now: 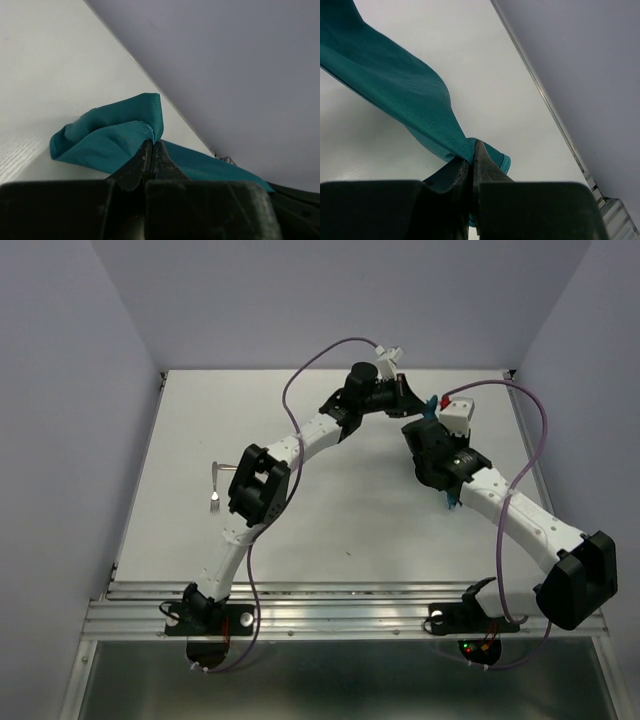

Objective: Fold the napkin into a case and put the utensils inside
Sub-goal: Turn over the upper triangle folded napkin at the center of the board.

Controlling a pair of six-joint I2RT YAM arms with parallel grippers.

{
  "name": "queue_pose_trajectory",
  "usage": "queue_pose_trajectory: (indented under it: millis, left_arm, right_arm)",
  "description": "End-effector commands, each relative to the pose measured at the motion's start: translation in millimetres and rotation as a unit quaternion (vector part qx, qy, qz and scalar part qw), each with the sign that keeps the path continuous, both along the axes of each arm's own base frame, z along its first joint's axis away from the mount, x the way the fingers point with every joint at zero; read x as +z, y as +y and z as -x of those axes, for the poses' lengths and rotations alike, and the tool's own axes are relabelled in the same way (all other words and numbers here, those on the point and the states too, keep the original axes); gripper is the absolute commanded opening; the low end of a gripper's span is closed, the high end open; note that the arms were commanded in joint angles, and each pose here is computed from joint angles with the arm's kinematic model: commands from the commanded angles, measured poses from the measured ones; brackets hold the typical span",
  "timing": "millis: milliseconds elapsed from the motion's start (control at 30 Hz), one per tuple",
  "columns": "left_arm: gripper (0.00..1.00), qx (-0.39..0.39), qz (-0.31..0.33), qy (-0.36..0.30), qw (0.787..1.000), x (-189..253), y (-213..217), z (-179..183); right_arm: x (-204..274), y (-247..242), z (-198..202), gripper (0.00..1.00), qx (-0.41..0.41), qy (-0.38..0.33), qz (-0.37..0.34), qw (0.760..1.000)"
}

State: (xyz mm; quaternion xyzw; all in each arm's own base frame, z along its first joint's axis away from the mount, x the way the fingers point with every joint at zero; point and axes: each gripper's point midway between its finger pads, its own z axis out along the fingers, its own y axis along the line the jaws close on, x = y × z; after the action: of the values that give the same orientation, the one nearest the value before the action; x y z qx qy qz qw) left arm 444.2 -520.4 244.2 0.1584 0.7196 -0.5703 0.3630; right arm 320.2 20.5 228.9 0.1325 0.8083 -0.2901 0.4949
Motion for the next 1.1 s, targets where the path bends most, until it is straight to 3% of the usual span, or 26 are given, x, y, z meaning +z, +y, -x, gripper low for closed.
queue_pose_trajectory:
  millis: [0,433,700,900,1067]
  left_arm:
    - [0.00,-0.023,0.028,-0.072,0.997,27,29,-1]
    - [0.00,0.007,-0.021,-0.061,0.998,-21,119,20]
    - [0.00,0.062,-0.040,-0.059,0.996,0,151,22]
    - [0.00,0.140,-0.067,-0.078,0.985,53,173,9]
    - [0.00,0.187,-0.087,-0.076,0.975,72,192,4]
  right_arm:
    - [-15,3,9,0.01,-0.009,0.017,0.018,1.000]
    - [-75,92,22,0.01,0.106,0.073,-0.068,0.989]
    - [-42,104,18,0.01,0.144,0.030,-0.114,0.982]
    - [-6,165,17,0.01,0.263,0.035,-0.212,0.940]
    - [16,203,20,0.01,0.321,0.042,-0.255,0.911]
